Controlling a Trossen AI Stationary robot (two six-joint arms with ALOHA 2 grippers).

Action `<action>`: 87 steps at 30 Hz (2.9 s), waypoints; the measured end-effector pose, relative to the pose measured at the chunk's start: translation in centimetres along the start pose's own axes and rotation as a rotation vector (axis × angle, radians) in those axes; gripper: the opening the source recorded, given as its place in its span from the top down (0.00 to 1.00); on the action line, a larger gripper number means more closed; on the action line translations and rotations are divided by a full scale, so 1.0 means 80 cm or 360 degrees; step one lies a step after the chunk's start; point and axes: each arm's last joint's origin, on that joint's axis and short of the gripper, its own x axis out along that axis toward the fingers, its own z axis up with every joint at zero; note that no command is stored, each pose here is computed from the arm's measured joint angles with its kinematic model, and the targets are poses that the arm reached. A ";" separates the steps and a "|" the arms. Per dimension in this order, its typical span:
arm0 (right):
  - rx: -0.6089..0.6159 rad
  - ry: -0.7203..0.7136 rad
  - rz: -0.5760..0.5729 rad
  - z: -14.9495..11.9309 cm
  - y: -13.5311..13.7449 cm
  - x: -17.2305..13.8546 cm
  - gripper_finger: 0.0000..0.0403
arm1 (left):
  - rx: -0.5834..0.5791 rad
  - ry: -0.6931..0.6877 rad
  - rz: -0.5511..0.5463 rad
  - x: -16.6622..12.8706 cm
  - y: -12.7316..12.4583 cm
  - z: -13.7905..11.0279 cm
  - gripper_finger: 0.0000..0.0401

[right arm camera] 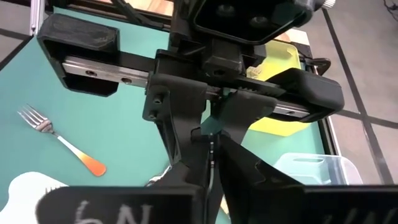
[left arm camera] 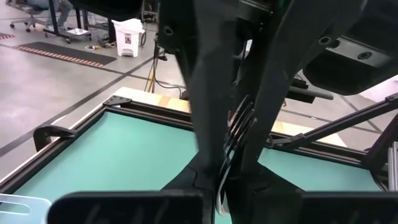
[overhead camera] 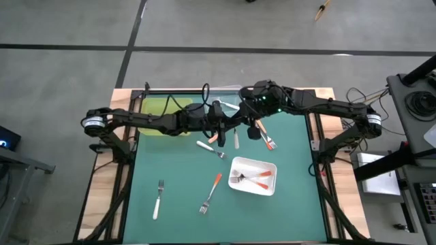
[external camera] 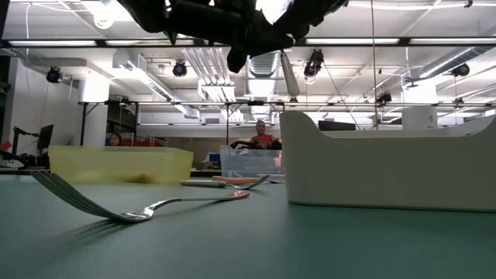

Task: Sort silverware by color (type)
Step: Put the white fork into the transparent bin

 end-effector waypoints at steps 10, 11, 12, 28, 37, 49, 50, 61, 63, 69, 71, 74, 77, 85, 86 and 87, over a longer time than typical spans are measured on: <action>0.0045 -0.0030 -0.0028 0.002 -0.002 -0.001 0.74 | -0.0004 -0.0002 -0.0002 0.000 0.000 0.000 1.00; 0.0046 -0.0033 -0.0029 0.003 -0.002 -0.002 0.74 | -0.0004 -0.0003 -0.0002 0.000 0.000 0.000 1.00; 0.0047 -0.0033 -0.0034 0.004 -0.003 -0.002 0.73 | -0.0004 -0.0004 -0.0002 0.000 0.000 0.001 1.00; 0.0167 -0.0059 -0.0111 0.012 -0.006 -0.008 0.62 | -0.0006 -0.0003 0.0021 -0.001 0.005 0.002 1.00; 0.0157 -0.0097 -0.0161 0.016 -0.008 -0.011 0.60 | 0.0005 0.0007 0.0017 -0.001 0.005 0.001 1.00; 0.0246 -0.0162 -0.0484 0.036 -0.004 -0.069 0.60 | -0.0040 -0.0063 0.0391 -0.010 0.051 0.011 1.00; 0.0264 -0.0145 -0.0479 0.034 -0.002 -0.073 0.60 | -0.0042 -0.0087 0.0458 -0.012 0.054 0.014 1.00; 0.0344 0.0055 -0.0701 -0.010 -0.003 -0.036 0.60 | -0.0038 -0.0476 0.0684 -0.023 0.060 0.049 1.00; 0.0311 0.0051 -0.0771 -0.015 -0.006 -0.025 0.60 | -0.0040 -0.0502 0.0684 -0.024 0.060 0.051 1.00; 0.0217 -0.0125 -0.0825 -0.013 -0.011 -0.006 0.60 | -0.0046 -0.0545 0.0706 -0.025 0.061 0.054 1.00; 0.0194 -0.0148 -0.0856 -0.012 -0.013 0.001 0.60 | -0.0043 -0.0561 0.0730 -0.026 0.061 0.055 1.00; 0.0171 -0.0168 -0.0890 -0.011 -0.016 0.012 0.60 | -0.0044 -0.0594 0.0726 -0.026 0.061 0.058 1.00; 0.0148 -0.0116 -0.1027 -0.015 -0.022 0.025 0.61 | -0.0046 -0.0618 0.0721 -0.027 0.061 0.060 1.00; 0.0091 -0.0046 -0.1195 -0.021 -0.029 0.041 0.68 | -0.0050 -0.0614 0.0718 -0.027 0.060 0.059 1.00; 0.0091 -0.0047 -0.1196 -0.021 -0.029 0.041 0.70 | -0.0050 -0.0614 0.0717 -0.027 0.060 0.059 1.00; 0.0092 -0.0052 -0.1197 -0.021 -0.029 0.041 0.74 | -0.0051 -0.0615 0.0718 -0.027 0.061 0.059 1.00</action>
